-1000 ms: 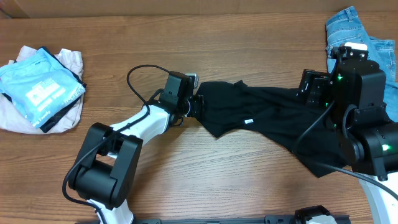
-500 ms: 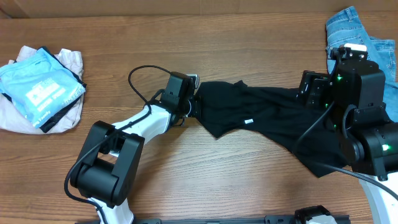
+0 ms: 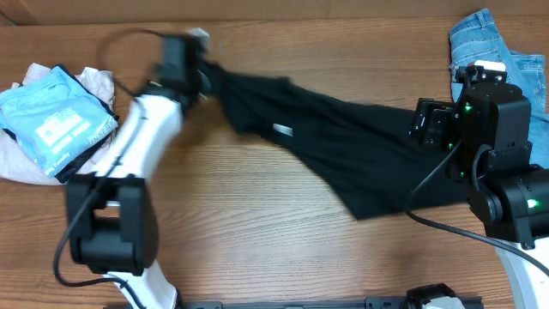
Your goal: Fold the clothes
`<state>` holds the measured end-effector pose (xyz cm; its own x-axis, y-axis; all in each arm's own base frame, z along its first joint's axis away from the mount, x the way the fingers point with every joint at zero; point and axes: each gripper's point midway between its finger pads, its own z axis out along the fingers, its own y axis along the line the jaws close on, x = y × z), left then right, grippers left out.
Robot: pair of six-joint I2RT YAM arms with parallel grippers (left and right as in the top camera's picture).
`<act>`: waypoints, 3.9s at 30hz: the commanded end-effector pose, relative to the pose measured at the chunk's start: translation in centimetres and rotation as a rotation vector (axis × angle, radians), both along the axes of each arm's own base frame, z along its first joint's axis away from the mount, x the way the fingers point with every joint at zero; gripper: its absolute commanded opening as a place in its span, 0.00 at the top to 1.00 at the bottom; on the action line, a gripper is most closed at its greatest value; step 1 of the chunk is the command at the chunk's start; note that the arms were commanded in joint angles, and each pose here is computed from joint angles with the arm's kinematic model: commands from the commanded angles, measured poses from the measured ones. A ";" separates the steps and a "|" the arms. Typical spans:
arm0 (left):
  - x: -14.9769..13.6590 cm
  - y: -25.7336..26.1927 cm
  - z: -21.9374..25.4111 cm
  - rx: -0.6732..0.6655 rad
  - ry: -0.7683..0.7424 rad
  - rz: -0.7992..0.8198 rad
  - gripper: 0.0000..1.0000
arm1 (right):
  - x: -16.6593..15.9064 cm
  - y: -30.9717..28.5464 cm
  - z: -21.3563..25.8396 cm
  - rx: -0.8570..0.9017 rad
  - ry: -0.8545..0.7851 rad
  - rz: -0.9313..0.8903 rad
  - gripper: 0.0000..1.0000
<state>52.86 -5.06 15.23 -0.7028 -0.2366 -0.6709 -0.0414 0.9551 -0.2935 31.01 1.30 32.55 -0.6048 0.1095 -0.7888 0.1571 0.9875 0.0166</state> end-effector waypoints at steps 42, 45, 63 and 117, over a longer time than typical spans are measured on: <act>-5.8 -8.9 -10.9 0.006 0.528 0.101 0.01 | -0.6 -0.1 -0.3 0.004 0.028 -0.001 0.11; -5.3 -9.1 -10.9 -0.015 0.512 0.121 0.04 | -0.7 -0.1 -0.3 0.004 0.029 -0.001 0.11; -4.4 -8.4 -11.8 0.001 0.490 0.185 0.93 | -0.9 -0.2 -0.6 0.000 0.047 -0.001 0.11; -14.6 2.5 -5.0 0.156 0.764 -0.076 0.00 | -0.5 -0.1 -2.3 -0.014 0.115 0.000 0.11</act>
<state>38.40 -2.40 13.53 -0.9531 -0.2909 -0.0835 -0.2814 0.9534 -0.1093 30.45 1.33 29.80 -0.7008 0.0922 -0.7073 0.1510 0.9883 -0.0208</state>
